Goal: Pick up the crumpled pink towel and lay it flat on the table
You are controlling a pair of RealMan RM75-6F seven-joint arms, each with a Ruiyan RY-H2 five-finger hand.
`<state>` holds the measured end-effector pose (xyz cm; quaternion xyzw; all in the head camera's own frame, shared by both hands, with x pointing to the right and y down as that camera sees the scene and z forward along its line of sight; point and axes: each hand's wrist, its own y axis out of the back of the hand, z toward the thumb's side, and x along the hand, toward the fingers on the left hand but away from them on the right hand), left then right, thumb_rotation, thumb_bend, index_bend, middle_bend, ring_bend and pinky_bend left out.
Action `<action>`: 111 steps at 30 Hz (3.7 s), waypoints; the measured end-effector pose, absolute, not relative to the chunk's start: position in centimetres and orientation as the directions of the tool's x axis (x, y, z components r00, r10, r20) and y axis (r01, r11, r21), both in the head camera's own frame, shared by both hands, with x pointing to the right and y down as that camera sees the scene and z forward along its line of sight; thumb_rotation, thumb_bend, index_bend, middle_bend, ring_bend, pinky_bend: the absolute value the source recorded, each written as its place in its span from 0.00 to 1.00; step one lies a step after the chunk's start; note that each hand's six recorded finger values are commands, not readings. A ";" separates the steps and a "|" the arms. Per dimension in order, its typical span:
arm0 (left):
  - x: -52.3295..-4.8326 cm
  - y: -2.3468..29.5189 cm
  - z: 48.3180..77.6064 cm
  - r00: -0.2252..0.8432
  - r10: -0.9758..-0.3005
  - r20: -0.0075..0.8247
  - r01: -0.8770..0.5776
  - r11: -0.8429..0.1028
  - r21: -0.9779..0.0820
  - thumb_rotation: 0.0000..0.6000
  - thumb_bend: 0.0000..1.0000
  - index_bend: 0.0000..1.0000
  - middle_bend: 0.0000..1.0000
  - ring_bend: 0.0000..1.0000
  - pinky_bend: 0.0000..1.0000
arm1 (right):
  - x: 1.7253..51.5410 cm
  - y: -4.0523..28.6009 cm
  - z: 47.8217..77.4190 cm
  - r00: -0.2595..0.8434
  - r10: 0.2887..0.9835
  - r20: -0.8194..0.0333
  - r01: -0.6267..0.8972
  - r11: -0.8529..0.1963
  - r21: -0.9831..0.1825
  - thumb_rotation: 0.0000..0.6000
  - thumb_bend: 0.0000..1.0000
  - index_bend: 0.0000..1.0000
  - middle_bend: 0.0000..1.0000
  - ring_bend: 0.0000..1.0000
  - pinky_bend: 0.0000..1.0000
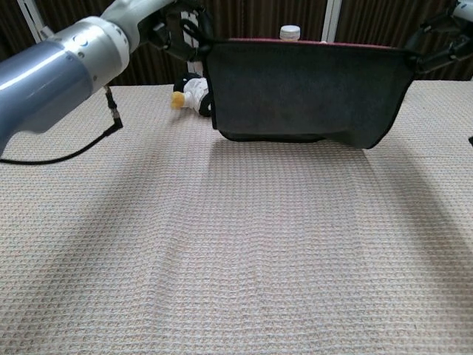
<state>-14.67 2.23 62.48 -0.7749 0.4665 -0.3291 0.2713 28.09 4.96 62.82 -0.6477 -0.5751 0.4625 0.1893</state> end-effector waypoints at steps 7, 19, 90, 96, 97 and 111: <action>-16.9 7.1 64.3 0.376 -0.869 0.323 -0.508 -0.485 -0.712 1.00 0.59 0.59 0.19 0.00 0.00 | 28.6 8.8 64.0 -0.063 0.905 -0.421 0.567 -0.315 -0.761 1.00 0.59 0.79 0.26 0.01 0.00; -19.7 14.7 65.7 0.418 -0.820 0.392 -0.476 -0.565 -0.674 1.00 0.59 0.60 0.19 0.00 0.00 | 30.2 15.1 66.2 -0.043 0.877 -0.478 0.569 -0.372 -0.734 1.00 0.59 0.79 0.26 0.01 0.00; -18.8 21.2 64.6 0.601 -0.594 0.535 0.014 -0.662 -0.749 1.00 0.68 0.16 0.07 0.00 0.00 | 34.6 23.8 63.5 0.014 0.883 -0.469 0.537 -0.402 -0.741 1.00 0.32 0.00 0.00 0.00 0.00; -15.2 22.0 64.9 0.639 -0.540 0.548 0.068 -0.670 -0.739 1.00 0.72 0.15 0.07 0.00 0.00 | 34.6 23.6 63.3 0.022 0.883 -0.469 0.553 -0.402 -0.730 1.00 0.32 0.00 0.00 0.00 0.00; -14.7 22.2 65.1 0.643 -0.533 0.550 0.074 -0.672 -0.737 1.00 0.73 0.14 0.07 0.00 0.00 | 34.6 23.6 63.3 0.023 0.883 -0.469 0.556 -0.401 -0.728 1.00 0.32 0.00 0.00 0.00 0.00; -9.6 24.8 69.0 0.623 -0.453 0.638 0.195 -0.700 -0.687 1.00 0.75 0.14 0.07 0.00 0.00 | 35.1 23.3 62.8 0.027 0.879 -0.477 0.593 -0.398 -0.700 1.00 0.32 0.00 0.00 0.00 0.00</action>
